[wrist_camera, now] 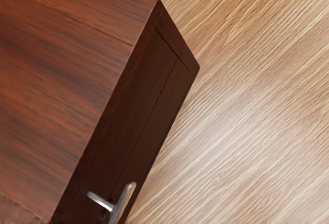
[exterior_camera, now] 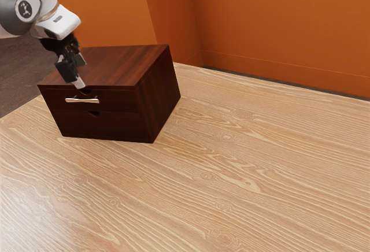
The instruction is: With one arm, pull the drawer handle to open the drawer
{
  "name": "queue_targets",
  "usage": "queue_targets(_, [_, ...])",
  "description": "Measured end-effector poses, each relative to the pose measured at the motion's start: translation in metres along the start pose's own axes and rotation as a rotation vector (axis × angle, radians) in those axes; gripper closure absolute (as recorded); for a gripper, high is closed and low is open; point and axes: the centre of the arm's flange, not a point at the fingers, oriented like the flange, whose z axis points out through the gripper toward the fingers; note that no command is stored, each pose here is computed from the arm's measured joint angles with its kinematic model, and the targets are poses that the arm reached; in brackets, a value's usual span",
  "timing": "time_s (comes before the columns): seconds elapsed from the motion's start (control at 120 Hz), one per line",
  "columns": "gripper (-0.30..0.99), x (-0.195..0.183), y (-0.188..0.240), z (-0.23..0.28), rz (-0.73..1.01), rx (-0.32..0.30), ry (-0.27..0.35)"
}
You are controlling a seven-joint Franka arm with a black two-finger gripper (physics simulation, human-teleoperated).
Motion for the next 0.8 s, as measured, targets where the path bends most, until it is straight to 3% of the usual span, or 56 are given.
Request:
queue_targets(0.3, [0.04,-0.061,-0.043,0.041,0.053,0.127,0.098])
queue_targets(0.6, [0.14,-0.063,-0.057,0.078,0.151,0.224,0.126])
queue_targets(0.683, [0.19,-0.066,-0.051,0.082,0.172,0.237,0.123])
queue_targets(0.8, [0.22,-0.078,-0.016,0.043,0.197,0.289,0.125])
